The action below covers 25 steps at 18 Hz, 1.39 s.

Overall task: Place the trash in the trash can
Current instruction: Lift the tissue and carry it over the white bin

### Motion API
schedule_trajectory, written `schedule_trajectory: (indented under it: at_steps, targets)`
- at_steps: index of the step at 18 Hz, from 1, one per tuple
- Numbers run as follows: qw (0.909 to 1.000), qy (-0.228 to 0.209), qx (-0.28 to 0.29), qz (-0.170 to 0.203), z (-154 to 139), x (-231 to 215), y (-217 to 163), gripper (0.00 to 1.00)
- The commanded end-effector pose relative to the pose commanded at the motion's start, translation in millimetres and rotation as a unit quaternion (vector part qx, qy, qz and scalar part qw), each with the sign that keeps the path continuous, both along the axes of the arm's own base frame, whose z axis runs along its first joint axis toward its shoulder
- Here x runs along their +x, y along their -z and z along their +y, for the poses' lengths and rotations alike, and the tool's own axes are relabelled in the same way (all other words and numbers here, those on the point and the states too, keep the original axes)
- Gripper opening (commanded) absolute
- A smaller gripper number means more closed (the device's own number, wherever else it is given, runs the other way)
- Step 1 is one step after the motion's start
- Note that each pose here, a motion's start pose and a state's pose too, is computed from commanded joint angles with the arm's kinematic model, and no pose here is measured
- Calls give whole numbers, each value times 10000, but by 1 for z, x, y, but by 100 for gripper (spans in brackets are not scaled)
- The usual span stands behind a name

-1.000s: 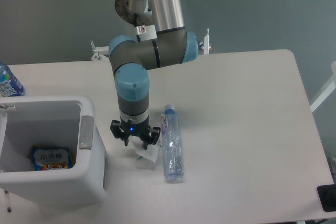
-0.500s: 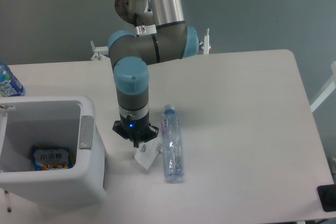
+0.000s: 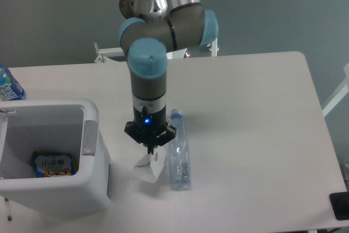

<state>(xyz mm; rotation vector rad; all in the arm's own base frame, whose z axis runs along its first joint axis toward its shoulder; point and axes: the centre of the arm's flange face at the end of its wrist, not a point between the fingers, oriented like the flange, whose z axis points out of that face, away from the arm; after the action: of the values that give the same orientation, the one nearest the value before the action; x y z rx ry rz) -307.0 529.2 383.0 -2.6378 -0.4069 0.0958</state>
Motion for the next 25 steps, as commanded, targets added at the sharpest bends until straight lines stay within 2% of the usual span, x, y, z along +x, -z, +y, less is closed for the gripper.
schedule_trajectory:
  at_steps: [4,8,11,14,17,25]
  targets:
    - [9952,-156,964,-47,-26,-34,-74,0]
    - [9883,-448,1458,7,-52,-51,-126,0]
    - [9807,-725,1812,-114,-49,-51,-160,0]
    - [9695,-952,2210,-474,-43,-45,-188,0]
    - [9606,-881,2474,-906,-36,-19,-201,0]
    - [9646,-184,2236,-1385,25,68,-177,0]
